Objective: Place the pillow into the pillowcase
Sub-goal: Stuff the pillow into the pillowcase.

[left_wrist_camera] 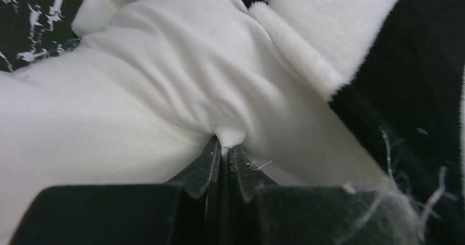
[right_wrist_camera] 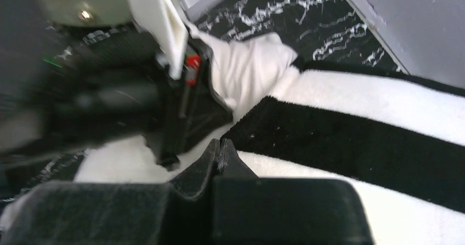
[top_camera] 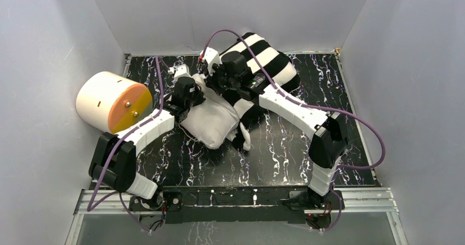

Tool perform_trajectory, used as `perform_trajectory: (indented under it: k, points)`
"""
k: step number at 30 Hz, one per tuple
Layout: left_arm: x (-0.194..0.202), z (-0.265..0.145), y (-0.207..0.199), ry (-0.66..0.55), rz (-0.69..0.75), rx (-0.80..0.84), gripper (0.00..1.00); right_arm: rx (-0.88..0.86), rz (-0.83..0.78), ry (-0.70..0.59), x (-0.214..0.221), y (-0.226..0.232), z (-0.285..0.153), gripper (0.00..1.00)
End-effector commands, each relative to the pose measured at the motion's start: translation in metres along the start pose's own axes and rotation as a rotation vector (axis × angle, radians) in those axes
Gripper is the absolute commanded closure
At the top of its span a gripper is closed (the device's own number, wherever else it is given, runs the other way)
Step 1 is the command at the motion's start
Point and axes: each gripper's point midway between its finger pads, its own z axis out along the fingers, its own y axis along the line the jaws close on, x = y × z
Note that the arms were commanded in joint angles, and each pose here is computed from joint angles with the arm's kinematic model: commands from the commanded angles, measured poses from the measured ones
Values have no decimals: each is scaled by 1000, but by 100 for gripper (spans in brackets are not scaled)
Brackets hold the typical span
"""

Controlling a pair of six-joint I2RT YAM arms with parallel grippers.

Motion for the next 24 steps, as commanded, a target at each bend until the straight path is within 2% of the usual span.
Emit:
perform_trajectory:
  k: [1,4,8,12,15,16,20,24]
  points:
    - [41,26,-11,91,-144,73,100,-335,77,-284,-100,82,-40,100]
    - [65,24,-20,136,-193,140,100,-379,216,-235,-42,98,-18,100]
    - [48,-1,-25,107,-202,179,100,-237,290,-126,31,84,7,100]
    - [20,-35,-25,47,-190,201,98,-37,269,-87,49,44,2,100]
    - [4,-54,-7,14,-154,140,81,66,253,-48,56,21,-11,100]
    - [2,-60,0,14,-136,119,75,77,239,-32,58,18,-15,96]
    - [-9,-77,32,8,-100,12,46,129,166,-7,46,5,-33,71]
    - [-32,-79,54,-18,-77,-69,36,194,78,-50,3,-15,-39,63]
